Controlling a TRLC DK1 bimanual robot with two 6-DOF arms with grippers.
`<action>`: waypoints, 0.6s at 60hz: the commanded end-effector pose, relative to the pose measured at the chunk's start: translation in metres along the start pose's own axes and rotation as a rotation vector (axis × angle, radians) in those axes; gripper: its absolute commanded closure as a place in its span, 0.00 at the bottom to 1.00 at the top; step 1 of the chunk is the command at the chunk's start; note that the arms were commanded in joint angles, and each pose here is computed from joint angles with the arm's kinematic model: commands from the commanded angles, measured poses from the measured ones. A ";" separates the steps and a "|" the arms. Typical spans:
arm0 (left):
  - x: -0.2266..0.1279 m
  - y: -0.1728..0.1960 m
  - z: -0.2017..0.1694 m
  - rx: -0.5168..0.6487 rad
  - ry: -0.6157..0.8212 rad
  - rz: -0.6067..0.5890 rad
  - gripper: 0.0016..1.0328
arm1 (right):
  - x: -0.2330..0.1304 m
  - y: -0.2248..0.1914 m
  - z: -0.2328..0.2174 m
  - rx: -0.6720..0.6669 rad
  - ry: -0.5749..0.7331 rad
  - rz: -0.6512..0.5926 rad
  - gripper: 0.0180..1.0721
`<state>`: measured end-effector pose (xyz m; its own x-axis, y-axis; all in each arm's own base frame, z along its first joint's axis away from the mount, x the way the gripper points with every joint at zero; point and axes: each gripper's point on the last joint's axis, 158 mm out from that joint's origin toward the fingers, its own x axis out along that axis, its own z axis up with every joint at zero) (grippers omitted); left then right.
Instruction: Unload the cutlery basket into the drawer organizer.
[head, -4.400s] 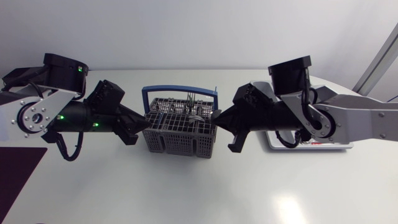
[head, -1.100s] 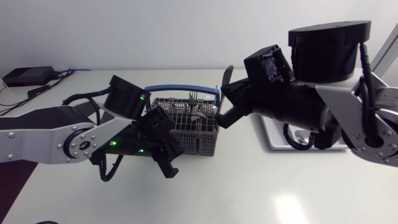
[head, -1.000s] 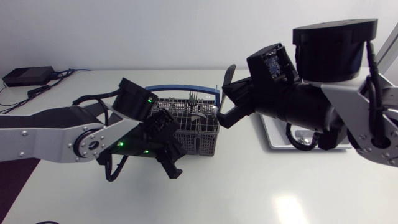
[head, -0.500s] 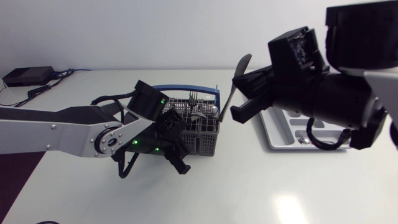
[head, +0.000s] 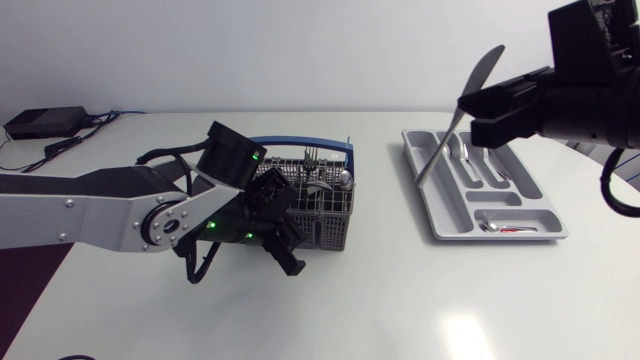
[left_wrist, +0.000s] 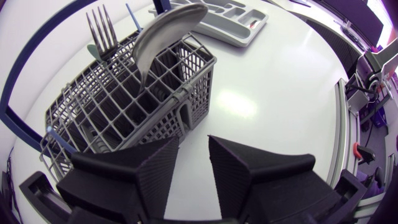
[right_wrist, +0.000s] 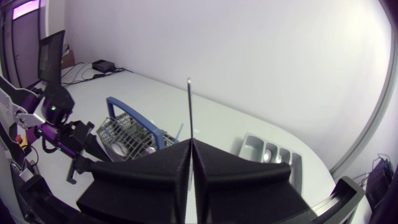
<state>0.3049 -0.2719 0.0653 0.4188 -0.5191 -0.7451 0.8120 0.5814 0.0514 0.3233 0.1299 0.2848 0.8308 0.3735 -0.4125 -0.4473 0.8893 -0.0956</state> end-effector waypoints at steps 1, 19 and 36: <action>-0.005 0.005 -0.002 -0.009 -0.006 0.016 0.66 | 0.005 -0.031 -0.007 0.011 0.037 -0.048 0.94; -0.007 0.001 -0.002 0.007 -0.010 0.012 0.66 | 0.029 -0.124 -0.056 0.052 0.189 -0.178 0.94; -0.008 0.000 -0.005 0.021 -0.008 0.010 0.66 | 0.039 -0.203 -0.082 0.100 0.279 -0.275 0.94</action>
<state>0.3055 -0.2702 0.0735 0.4335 -0.5269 -0.7311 0.8116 0.5808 0.0627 0.4090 -0.0437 0.2103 0.7862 0.0615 -0.6149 -0.1780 0.9754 -0.1300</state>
